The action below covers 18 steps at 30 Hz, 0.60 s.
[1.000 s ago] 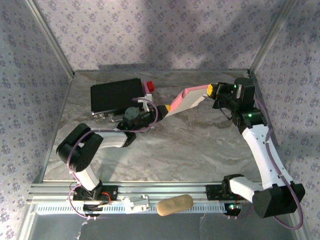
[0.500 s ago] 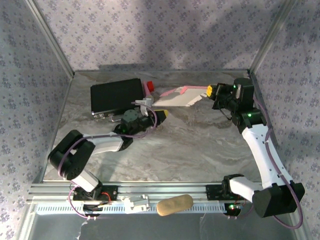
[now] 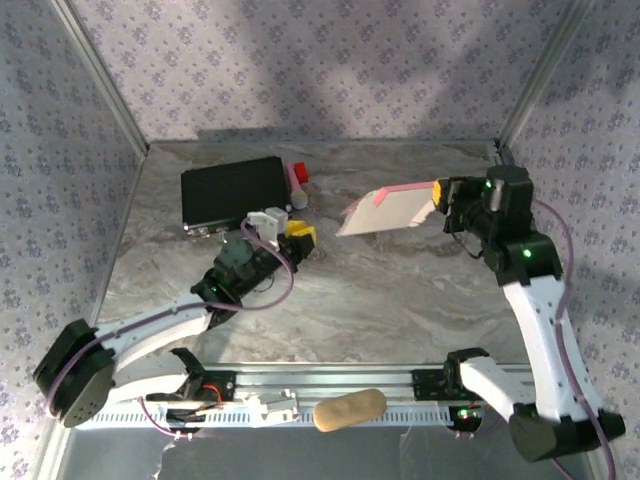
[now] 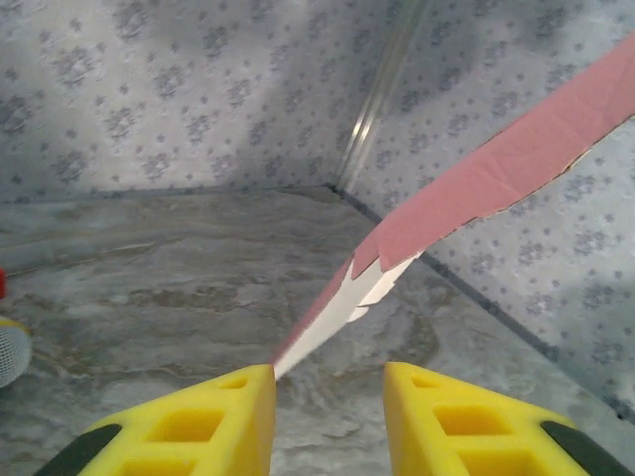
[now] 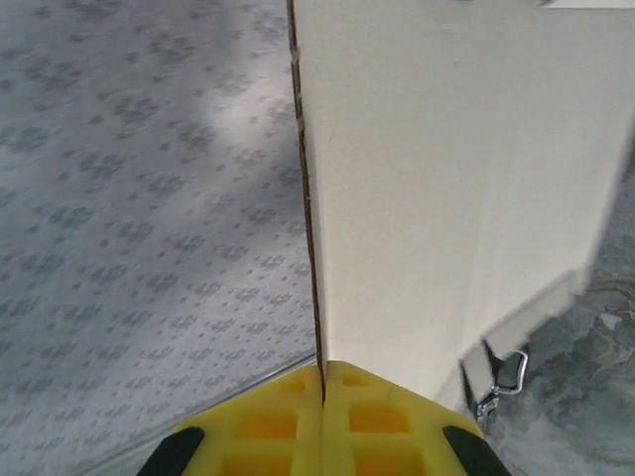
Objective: Fold the paper box
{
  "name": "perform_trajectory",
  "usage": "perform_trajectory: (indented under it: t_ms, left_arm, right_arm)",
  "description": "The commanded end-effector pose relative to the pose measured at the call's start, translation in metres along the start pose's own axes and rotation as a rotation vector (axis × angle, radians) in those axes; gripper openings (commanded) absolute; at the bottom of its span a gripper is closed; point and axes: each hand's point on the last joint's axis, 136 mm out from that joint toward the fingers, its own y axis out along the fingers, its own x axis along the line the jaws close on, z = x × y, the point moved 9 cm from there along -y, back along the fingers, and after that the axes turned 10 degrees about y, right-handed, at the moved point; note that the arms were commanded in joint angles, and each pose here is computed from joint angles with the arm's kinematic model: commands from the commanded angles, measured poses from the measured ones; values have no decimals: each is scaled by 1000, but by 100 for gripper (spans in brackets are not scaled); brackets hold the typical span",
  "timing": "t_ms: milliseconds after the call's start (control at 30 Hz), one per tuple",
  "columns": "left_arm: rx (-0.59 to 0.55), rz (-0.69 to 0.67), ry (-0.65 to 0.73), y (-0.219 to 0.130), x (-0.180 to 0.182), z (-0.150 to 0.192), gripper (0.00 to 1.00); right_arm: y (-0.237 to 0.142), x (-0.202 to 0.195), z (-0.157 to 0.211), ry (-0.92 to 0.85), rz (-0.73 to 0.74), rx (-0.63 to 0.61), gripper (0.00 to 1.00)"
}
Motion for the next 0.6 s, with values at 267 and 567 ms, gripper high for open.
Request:
perform_trajectory:
  t_ms: [267,567]
  left_arm:
    - [32,66,633,31,-69,-44,43]
    - [22,137,708,46,-81,-49,46]
  right_arm:
    - [-2,-7,7,-121,78,-40,0]
    - [4,-7,8,-129,87,-31,0]
